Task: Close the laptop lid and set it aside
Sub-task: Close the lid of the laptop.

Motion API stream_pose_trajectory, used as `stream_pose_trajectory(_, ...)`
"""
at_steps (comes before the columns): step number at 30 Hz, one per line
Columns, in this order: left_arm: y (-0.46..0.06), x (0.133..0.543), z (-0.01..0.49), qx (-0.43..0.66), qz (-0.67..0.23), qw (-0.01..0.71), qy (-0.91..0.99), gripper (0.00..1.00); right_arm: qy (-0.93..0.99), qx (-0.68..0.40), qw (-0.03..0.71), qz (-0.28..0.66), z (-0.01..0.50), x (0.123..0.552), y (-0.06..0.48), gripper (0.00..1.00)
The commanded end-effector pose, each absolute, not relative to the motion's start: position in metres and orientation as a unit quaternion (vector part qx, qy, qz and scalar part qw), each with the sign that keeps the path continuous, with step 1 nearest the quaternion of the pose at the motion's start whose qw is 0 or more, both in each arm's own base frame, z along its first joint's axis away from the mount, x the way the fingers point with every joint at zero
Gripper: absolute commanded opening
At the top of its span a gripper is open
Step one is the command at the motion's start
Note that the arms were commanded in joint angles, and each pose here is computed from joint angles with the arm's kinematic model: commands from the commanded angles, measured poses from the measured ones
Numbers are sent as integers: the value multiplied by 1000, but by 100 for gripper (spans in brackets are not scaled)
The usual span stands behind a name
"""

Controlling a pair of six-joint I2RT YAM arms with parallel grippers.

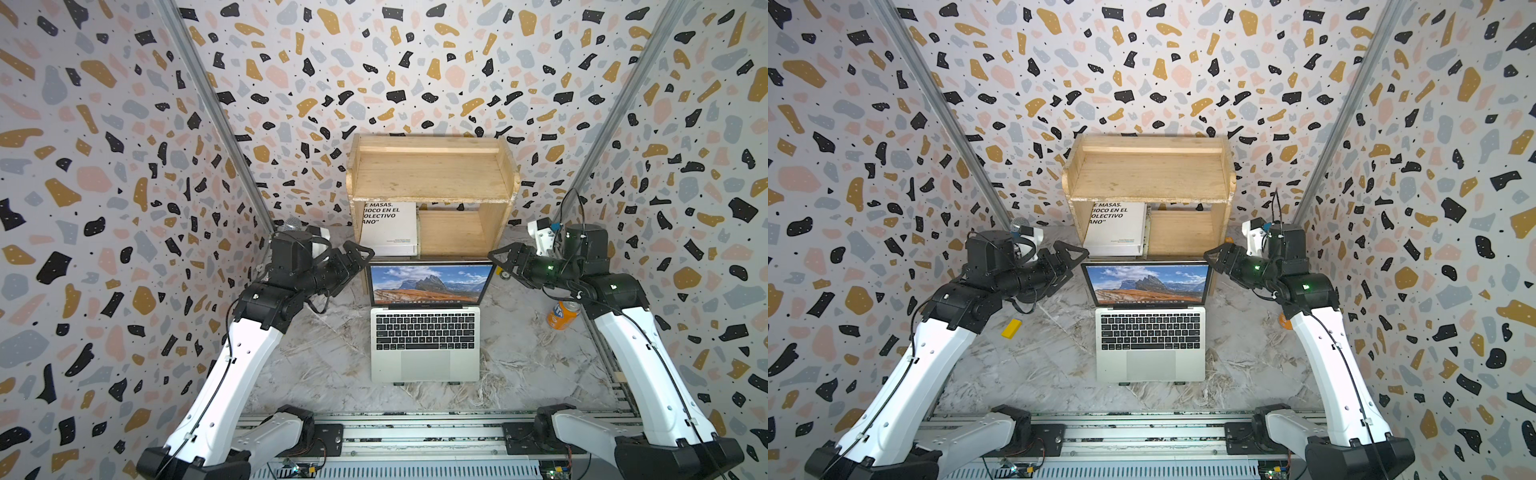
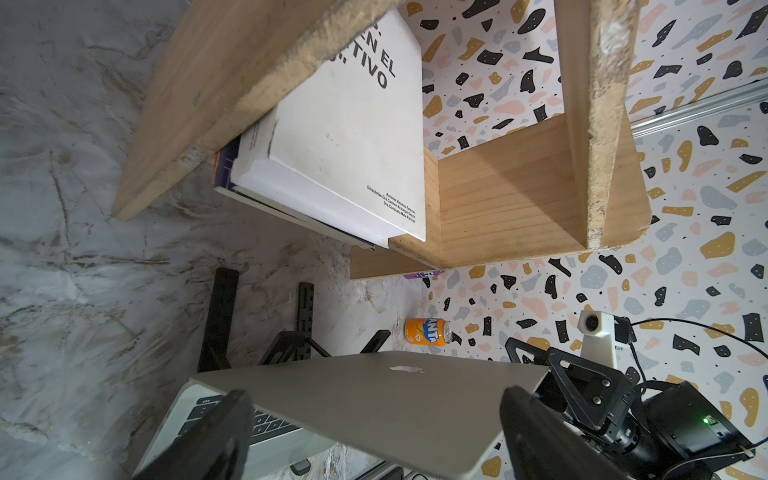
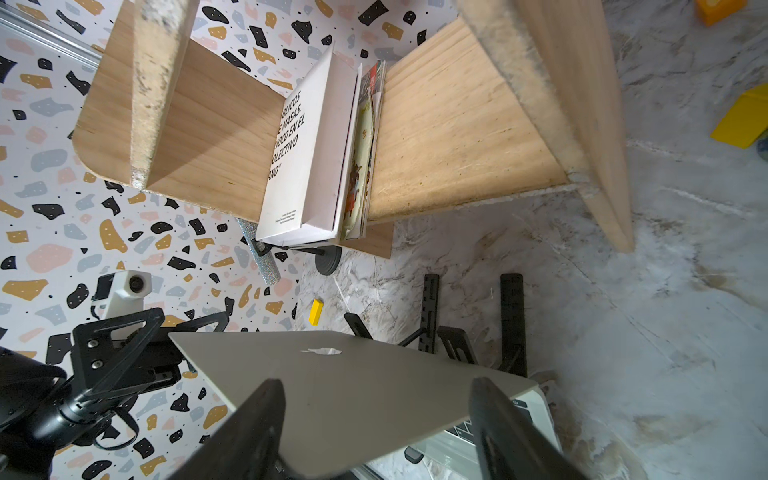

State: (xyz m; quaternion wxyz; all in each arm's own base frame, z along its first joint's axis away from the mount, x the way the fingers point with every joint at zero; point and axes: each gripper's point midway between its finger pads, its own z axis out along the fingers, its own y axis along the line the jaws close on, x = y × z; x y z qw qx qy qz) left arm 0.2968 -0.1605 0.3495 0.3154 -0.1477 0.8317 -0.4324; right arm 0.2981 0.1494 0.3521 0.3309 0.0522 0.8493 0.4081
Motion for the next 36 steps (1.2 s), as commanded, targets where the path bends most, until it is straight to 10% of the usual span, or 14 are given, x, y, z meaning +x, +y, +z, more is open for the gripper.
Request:
stream_pose_trajectory(1, -166, 299, 364, -121, -437, 339, 824, 93, 846, 39, 351, 400, 363, 298, 150, 74)
stream_pose_trajectory(36, -188, 256, 328, -68, -423, 297, 853, 87, 863, 12, 336, 378, 343, 259, 148, 70)
